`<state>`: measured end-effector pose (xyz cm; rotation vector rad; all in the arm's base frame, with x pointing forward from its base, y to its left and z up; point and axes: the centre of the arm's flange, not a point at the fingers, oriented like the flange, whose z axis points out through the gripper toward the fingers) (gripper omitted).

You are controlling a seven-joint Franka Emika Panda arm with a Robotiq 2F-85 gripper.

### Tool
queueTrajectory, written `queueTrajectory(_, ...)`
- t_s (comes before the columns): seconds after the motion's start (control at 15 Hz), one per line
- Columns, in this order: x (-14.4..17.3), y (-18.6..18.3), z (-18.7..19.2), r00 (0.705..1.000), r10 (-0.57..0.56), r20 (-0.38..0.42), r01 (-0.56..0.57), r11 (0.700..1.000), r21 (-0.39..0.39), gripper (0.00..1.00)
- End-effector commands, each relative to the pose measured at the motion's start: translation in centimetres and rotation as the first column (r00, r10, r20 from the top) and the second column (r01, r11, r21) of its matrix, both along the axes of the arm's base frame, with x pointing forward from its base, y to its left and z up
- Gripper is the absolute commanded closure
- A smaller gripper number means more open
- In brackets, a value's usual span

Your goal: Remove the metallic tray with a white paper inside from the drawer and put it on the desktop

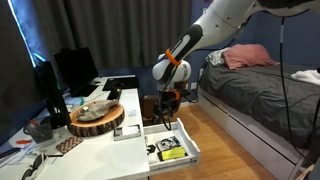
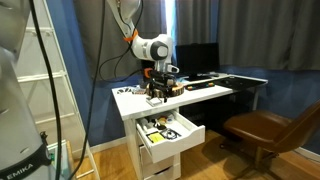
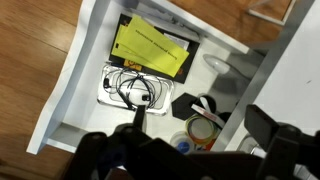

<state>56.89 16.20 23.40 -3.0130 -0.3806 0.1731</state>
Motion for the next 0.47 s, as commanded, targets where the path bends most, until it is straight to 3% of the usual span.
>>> queueTrajectory(0.0, -3.7, -3.1, 0.7, 0.991, 0.128, -0.025, -0.126, 0.988, 0.085, 0.00)
queueTrajectory(0.07, -1.3, -1.5, 0.0, 0.997, 0.072, -0.015, -0.072, 0.997, 0.037, 0.00)
queueTrajectory(0.4, -2.4, -2.5, -0.1, 0.992, 0.122, -0.023, -0.120, 0.991, 0.060, 0.00)
